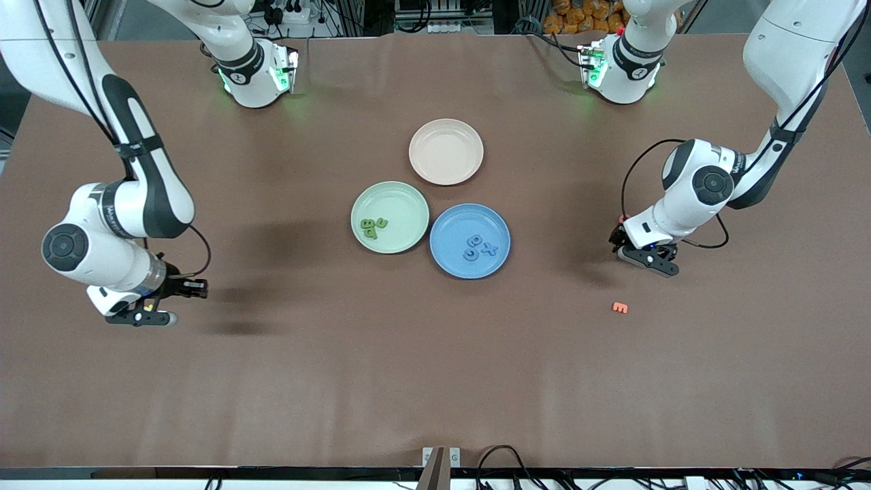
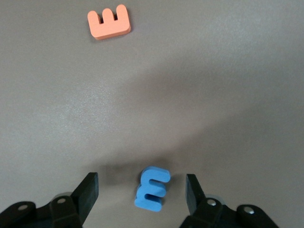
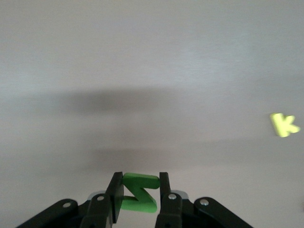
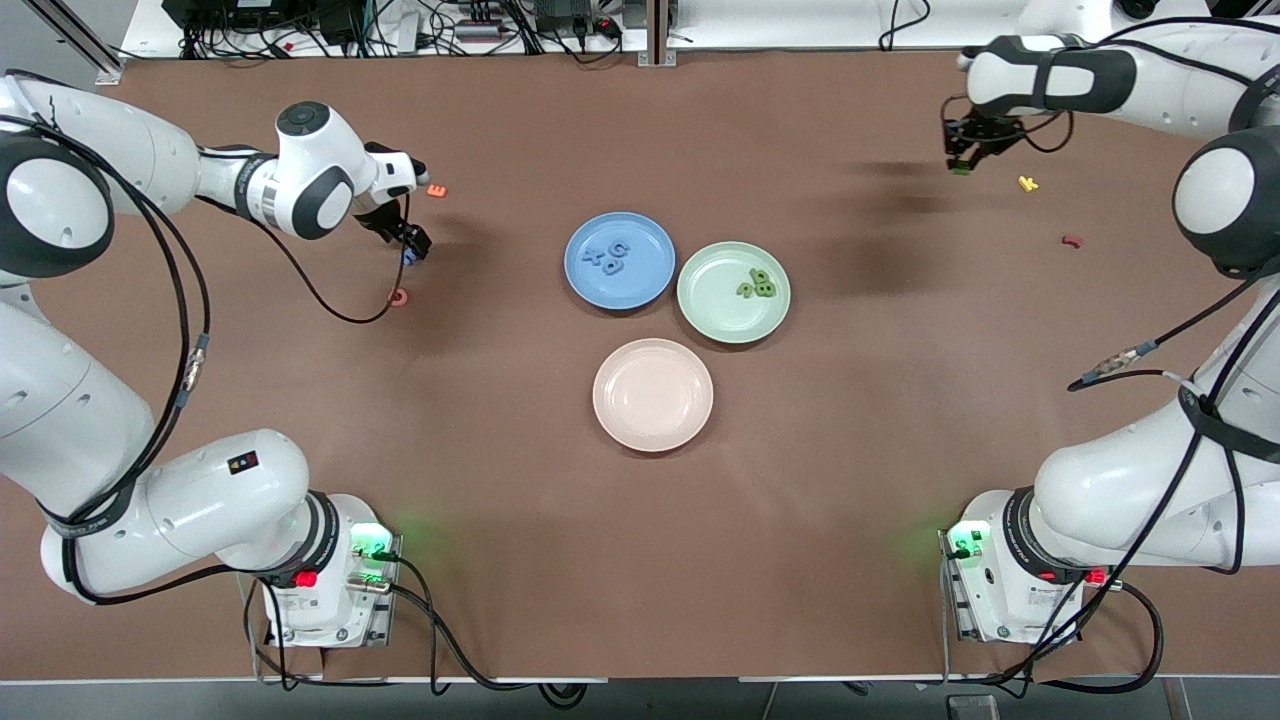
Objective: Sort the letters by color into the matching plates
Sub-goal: 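Lift the green z toward the green plate while the left gripper lifts E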
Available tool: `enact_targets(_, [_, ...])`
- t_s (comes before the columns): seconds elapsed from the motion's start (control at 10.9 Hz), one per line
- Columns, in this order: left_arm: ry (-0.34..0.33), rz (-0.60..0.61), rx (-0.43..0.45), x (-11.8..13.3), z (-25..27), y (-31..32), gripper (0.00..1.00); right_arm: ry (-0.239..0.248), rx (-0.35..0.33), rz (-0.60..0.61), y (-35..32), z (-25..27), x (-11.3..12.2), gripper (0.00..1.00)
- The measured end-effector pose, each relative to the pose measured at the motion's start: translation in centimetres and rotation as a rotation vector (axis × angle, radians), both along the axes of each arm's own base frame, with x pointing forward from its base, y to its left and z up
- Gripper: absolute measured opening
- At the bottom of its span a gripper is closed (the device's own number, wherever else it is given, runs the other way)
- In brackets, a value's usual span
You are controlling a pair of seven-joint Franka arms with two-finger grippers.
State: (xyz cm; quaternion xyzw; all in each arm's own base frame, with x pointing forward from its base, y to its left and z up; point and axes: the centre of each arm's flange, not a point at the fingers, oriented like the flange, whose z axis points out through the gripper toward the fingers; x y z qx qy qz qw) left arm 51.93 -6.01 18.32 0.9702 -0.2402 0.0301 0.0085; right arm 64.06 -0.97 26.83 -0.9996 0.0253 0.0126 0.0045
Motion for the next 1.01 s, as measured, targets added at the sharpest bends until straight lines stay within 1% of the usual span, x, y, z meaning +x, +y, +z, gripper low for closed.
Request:
enact_targets(0.18, [-0.002, -0.073, 0.004, 0.0, 0.0, 0.4, 0.84, 0.000, 0.025, -0.024, 4.6, 1.0, -0.2, 0.35])
enact_targets(0.46, [0.001, -0.165, 0.004, -0.1, -0.3, 0.0, 0.83, 0.010, 0.029, -0.026, 11.8, 1.4, -1.1, 0.35])
enact_targets(0.64, [0.004, -0.194, -0.001, -0.2, -0.6, -0.5, 0.84, 0.029, 0.021, -0.013, 18.0, 1.2, -2.7, 0.35])
enact_targets(0.74, [0.001, -0.214, -0.003, -0.1, -0.5, -0.7, 0.82, 0.035, 0.018, 0.001, 20.4, 1.2, -3.5, 0.35])
enact_targets(0.83, [-0.003, -0.234, -0.003, 0.0, -0.4, -0.9, 0.79, 0.037, 0.016, 0.017, 22.5, 1.2, -4.2, 0.35])
enact_targets(1.01, [-0.010, -0.244, -0.002, 0.2, -0.2, -0.9, 0.78, 0.039, 0.013, 0.047, 25.7, 1.2, -5.5, 0.35])
